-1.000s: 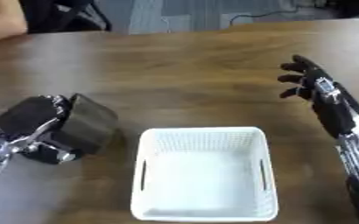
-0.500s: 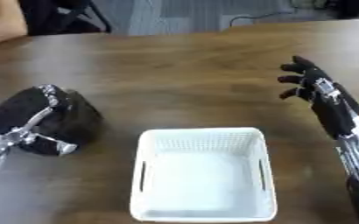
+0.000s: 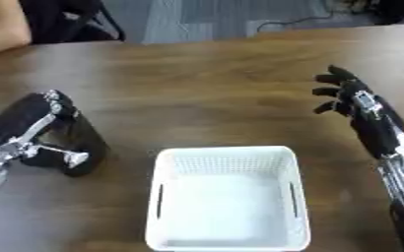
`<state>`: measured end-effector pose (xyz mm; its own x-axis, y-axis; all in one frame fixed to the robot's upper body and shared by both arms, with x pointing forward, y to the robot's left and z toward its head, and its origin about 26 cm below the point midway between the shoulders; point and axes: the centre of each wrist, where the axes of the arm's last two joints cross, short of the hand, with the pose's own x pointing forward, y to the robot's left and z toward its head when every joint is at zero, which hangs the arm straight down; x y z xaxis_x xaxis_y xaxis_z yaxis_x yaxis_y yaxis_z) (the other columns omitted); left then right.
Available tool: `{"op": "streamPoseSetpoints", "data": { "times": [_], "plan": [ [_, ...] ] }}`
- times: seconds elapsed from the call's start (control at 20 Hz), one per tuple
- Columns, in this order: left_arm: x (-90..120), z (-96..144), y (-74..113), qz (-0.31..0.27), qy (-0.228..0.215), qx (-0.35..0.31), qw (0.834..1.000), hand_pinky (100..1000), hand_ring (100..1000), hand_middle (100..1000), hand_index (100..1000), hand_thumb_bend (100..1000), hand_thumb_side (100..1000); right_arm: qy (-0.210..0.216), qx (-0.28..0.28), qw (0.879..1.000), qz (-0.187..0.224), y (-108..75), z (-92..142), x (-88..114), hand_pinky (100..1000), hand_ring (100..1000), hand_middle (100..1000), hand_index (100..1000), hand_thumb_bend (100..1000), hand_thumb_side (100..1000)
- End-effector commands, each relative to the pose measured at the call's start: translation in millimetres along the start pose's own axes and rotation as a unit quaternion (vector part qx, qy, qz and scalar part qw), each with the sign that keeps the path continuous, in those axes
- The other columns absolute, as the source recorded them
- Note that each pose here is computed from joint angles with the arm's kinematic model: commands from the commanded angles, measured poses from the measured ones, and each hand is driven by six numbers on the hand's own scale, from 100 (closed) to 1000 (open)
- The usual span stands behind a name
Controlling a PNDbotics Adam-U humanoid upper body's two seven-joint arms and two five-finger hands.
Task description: Pick up objects on the table and place them in the box.
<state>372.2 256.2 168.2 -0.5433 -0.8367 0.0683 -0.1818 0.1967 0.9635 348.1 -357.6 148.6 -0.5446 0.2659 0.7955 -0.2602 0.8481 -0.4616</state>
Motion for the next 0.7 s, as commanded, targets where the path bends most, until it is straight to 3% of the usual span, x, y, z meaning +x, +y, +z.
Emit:
{"op": "streamPoseSetpoints", "data": {
  "times": [0.05, 0.1, 0.2, 0.25, 0.4, 0.55, 0.7],
  "plan": [
    [-5.8, 0.5, 14.1, -0.018, -0.001, 0.001, 1.000, 100, 100, 190, 327, 396, 134, -0.010, -0.002, 1.000, 0.012, -5.1, -1.7, 8.3, 654, 827, 868, 1000, 100, 1000],
    [-6.5, 1.0, 12.8, -0.022, -0.005, -0.017, 1.000, 100, 100, 220, 353, 365, 111, -0.010, -0.002, 1.000, 0.012, -5.2, -1.7, 8.3, 654, 827, 868, 1000, 100, 1000],
    [-9.3, 2.1, 14.1, -0.039, -0.018, -0.067, 0.997, 100, 100, 314, 451, 455, 181, -0.010, -0.001, 1.000, 0.013, -5.2, -1.8, 8.4, 654, 826, 868, 1000, 100, 1000],
    [-11.6, 3.4, 13.8, -0.054, -0.027, -0.116, 0.991, 100, 100, 474, 629, 577, 332, -0.010, -0.001, 1.000, 0.013, -5.3, -2.0, 8.5, 654, 826, 868, 1000, 100, 1000],
    [-20.3, 7.7, 24.0, -0.103, -0.056, -0.263, 0.958, 161, 125, 601, 769, 730, 419, -0.007, 0.000, 1.000, 0.015, -5.9, -0.9, 7.9, 654, 826, 868, 1000, 100, 1000],
    [-28.4, 14.4, 43.6, -0.115, -0.069, -0.342, 0.930, 166, 134, 604, 788, 762, 420, -0.001, 0.000, 1.000, 0.017, -6.9, 2.1, 6.2, 654, 827, 868, 1000, 100, 1000],
    [-29.5, 19.1, 62.4, -0.116, -0.066, -0.358, 0.924, 169, 138, 605, 791, 762, 438, 0.002, 0.001, 1.000, 0.018, -6.9, 3.5, 5.5, 654, 827, 868, 1000, 100, 1000]
  ]
}}
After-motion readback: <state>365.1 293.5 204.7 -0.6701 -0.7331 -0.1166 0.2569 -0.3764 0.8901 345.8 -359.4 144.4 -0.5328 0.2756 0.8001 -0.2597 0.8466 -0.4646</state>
